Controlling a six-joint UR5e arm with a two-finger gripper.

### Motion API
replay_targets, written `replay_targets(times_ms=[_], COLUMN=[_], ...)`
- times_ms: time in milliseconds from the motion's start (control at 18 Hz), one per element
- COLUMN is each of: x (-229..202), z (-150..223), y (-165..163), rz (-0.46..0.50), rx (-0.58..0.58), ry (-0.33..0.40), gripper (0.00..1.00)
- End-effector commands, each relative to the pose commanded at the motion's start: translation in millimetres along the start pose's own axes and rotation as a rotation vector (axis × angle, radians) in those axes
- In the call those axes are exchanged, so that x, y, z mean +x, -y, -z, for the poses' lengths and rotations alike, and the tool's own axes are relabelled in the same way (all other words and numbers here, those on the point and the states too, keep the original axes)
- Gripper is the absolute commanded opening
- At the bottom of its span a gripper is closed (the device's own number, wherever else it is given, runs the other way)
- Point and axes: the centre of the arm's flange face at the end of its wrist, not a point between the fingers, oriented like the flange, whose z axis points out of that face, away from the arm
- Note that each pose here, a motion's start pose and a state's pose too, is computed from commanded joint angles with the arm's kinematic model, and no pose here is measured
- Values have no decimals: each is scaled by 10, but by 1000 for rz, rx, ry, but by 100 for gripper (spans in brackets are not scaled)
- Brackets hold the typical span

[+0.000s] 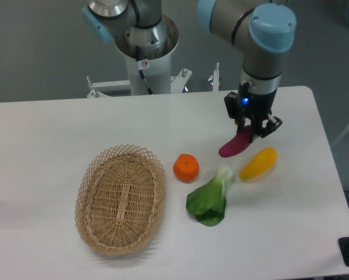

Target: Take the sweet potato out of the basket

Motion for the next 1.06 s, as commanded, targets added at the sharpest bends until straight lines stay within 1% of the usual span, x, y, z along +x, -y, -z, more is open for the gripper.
replay_targets(times_ms=[1056], x=[-31], z=[44], y=[26], rz=[13], rx=[37], ry=[7], gripper=[20])
